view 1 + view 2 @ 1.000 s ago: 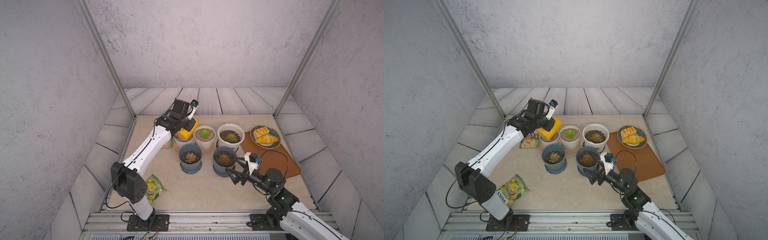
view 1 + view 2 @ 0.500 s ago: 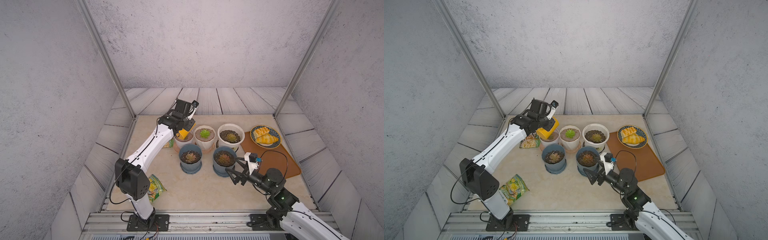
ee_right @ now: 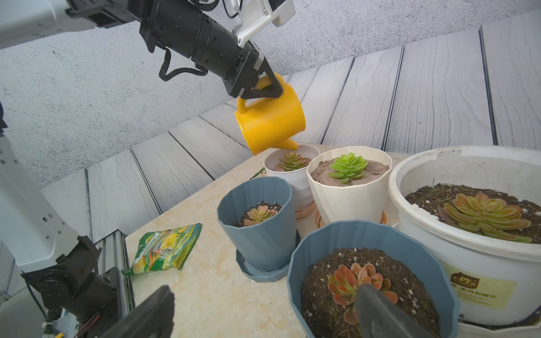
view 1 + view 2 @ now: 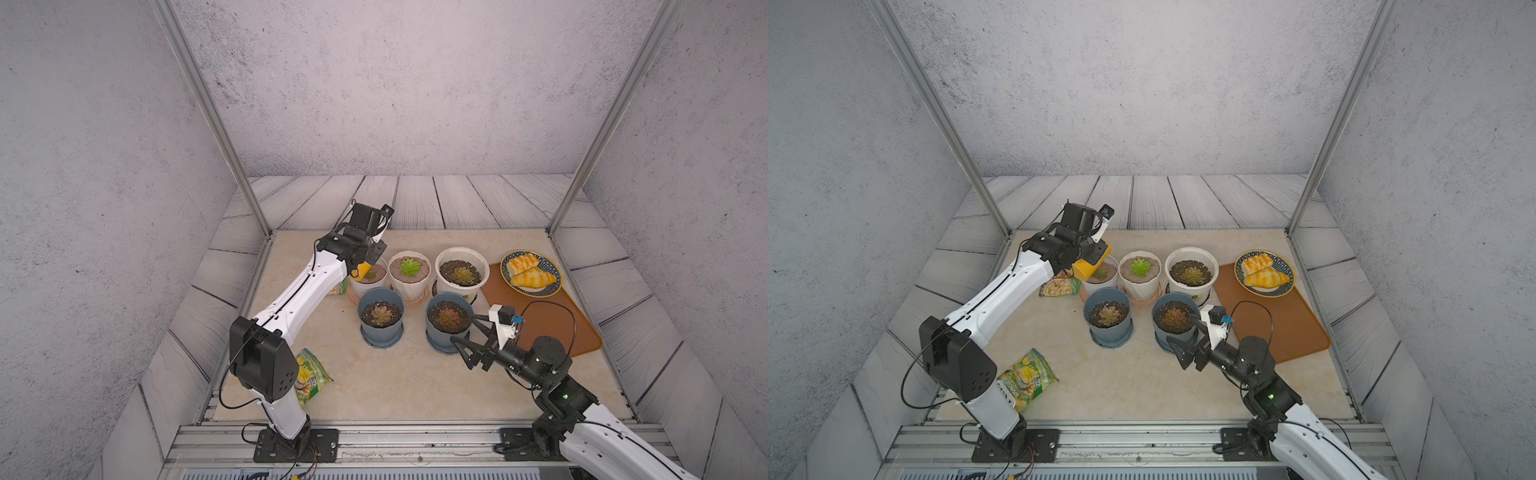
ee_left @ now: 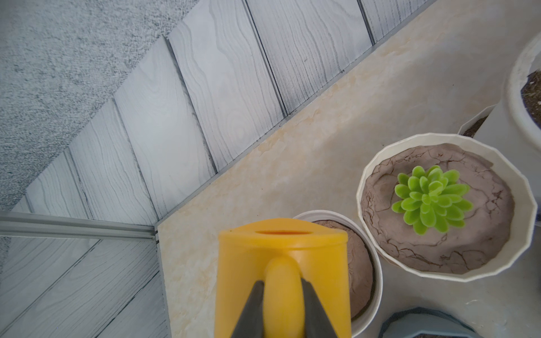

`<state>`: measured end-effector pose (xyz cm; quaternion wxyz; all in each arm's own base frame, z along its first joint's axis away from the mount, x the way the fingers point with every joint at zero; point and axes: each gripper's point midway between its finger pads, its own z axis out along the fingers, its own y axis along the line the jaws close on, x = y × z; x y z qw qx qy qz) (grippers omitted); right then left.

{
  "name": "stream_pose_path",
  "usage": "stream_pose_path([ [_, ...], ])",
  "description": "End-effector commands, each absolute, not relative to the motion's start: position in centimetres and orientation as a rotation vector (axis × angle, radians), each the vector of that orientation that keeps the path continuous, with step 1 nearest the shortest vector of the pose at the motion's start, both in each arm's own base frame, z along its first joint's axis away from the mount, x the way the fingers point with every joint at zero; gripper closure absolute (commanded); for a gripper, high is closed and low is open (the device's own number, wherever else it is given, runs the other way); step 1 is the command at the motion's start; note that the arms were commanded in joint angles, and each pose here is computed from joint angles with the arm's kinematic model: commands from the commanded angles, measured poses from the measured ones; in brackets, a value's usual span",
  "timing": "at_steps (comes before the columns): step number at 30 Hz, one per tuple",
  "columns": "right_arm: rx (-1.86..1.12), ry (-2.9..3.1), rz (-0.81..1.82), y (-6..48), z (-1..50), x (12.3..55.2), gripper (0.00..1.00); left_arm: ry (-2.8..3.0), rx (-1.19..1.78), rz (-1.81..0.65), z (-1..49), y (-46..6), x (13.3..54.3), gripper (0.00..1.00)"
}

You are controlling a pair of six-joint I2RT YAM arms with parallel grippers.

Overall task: Water the succulent around the soil edge
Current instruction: Water the soil of the potted plant with water.

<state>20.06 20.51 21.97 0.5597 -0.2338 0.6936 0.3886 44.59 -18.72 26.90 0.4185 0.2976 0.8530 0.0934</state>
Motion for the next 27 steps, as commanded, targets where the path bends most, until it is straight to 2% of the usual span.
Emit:
stream_pose_path([
  [1, -0.549, 1.594, 0.909, 20.5, 23.6, 20.1, 0.00, 2.089, 0.693, 0.264, 29.2, -17.4, 44.0, 1.00],
  [27, -0.545, 1.606, 0.899, 20.4, 23.3, 20.3, 0.00, 2.114, 0.599, 0.176, 28.6, -14.7, 38.2, 1.00],
])
